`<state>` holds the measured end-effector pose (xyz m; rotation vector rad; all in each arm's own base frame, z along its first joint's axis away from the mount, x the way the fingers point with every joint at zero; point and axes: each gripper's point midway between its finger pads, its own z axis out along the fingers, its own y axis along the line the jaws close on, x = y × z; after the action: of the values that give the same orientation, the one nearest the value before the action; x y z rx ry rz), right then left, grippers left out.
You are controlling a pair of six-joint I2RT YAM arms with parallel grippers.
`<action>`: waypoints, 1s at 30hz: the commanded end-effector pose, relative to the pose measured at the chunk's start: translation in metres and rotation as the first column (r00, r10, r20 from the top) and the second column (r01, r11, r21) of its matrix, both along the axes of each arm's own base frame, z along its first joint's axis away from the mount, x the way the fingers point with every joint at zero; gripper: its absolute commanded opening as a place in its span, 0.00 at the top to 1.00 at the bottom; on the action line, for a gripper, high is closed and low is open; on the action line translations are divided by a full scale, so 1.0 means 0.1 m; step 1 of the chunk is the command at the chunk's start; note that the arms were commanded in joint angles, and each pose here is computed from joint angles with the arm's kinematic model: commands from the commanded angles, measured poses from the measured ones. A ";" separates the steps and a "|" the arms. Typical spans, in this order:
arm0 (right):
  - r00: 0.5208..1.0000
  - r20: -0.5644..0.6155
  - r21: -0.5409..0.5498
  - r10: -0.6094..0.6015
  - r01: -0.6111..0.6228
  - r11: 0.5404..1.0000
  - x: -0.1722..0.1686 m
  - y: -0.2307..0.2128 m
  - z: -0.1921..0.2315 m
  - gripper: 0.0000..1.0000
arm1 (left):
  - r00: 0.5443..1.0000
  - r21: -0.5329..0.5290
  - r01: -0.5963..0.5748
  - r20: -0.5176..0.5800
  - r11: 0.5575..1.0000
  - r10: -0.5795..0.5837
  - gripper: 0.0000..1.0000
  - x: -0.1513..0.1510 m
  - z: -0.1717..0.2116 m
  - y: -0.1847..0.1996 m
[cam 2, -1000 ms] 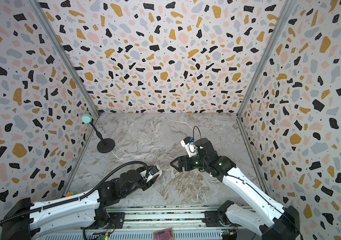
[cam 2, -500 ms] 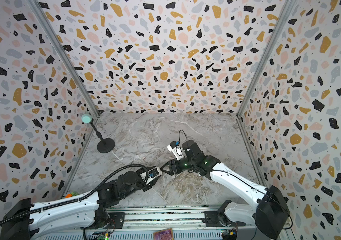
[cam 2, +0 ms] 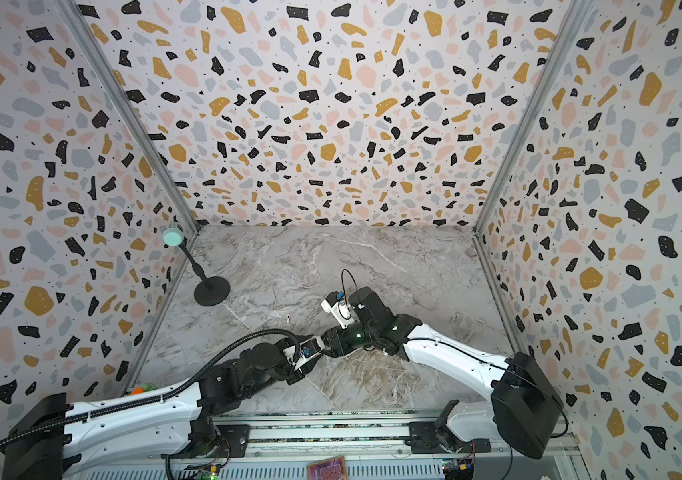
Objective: Insert the wireless bluetooth earbuds into the charging case
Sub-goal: 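Close the right gripper on the pink case while the left gripper releases and withdraws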
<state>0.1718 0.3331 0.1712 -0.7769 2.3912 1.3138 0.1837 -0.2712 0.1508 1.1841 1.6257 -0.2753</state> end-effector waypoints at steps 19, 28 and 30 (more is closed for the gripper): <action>0.997 -0.020 0.039 0.072 -0.071 0.997 -0.14 0.13 -0.03 0.67 | 0.999 -0.047 0.014 0.037 0.999 -0.013 1.00 0.00 0.14 -0.06; 0.997 -0.021 0.051 0.077 -0.076 0.996 -0.15 0.13 -0.02 0.82 | 0.999 -0.042 0.001 0.042 0.999 0.001 0.98 0.03 0.15 -0.06; 0.997 -0.024 0.055 0.080 -0.078 0.995 -0.16 0.14 -0.01 0.85 | 0.999 -0.042 0.003 0.041 0.999 -0.001 0.83 0.03 0.16 -0.07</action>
<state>0.1632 0.3425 0.1593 -0.8214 2.3966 1.3581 0.1828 -0.2718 0.1499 1.1896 1.6260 -0.2759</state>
